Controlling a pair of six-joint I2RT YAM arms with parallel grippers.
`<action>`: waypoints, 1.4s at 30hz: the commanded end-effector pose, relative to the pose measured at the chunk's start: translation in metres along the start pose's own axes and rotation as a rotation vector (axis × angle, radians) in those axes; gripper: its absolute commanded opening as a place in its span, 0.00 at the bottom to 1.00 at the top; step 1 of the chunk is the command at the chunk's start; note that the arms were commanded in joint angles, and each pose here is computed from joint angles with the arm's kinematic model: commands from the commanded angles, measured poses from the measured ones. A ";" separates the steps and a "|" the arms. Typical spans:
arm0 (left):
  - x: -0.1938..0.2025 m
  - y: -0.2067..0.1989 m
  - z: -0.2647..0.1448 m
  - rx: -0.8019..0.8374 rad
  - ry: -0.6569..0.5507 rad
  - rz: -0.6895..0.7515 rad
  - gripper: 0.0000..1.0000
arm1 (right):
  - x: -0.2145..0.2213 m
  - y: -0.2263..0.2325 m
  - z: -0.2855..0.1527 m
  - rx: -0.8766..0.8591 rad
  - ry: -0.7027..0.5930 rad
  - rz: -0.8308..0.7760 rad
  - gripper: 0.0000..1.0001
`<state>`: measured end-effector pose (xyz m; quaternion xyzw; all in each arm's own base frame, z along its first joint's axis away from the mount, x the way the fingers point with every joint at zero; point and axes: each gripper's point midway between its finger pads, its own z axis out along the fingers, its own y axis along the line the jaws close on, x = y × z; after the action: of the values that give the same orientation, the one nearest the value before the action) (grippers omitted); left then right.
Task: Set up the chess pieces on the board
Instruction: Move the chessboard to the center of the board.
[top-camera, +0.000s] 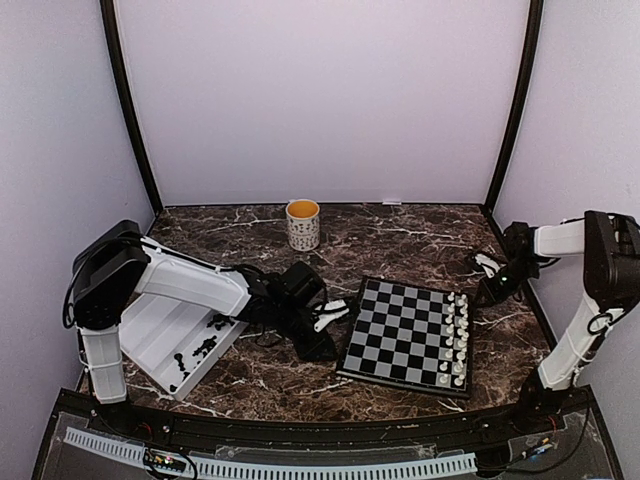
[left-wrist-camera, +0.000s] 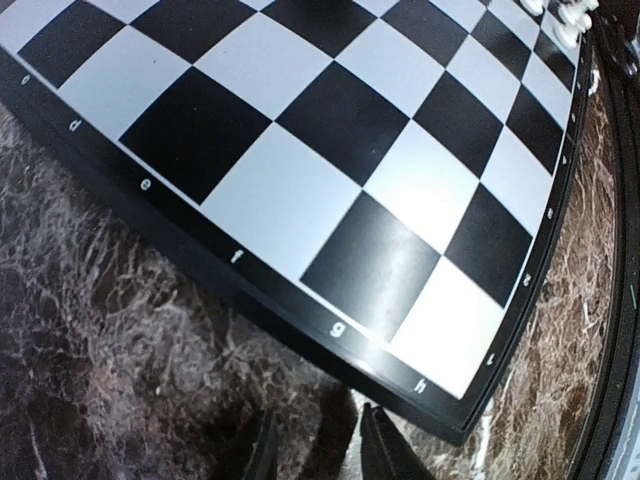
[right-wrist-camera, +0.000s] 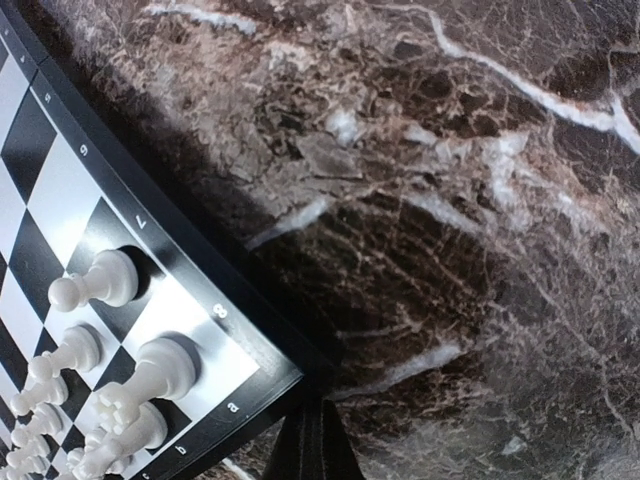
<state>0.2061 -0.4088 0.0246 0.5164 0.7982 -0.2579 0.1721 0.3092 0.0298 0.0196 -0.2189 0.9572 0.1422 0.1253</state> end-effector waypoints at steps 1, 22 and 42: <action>-0.015 -0.019 0.011 0.044 -0.026 0.047 0.30 | -0.024 0.001 -0.001 -0.057 -0.058 0.012 0.00; -0.037 -0.016 0.026 0.005 -0.078 0.020 0.33 | -0.047 0.003 0.007 -0.117 -0.076 0.029 0.00; 0.003 0.010 -0.092 -0.345 0.074 -0.102 0.51 | -0.077 -0.003 -0.024 -0.089 -0.190 0.033 0.05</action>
<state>0.2051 -0.4053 0.0627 0.4982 0.8136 -0.2121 0.2117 0.3613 0.0554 0.0348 -0.2020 0.9443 0.2076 0.1559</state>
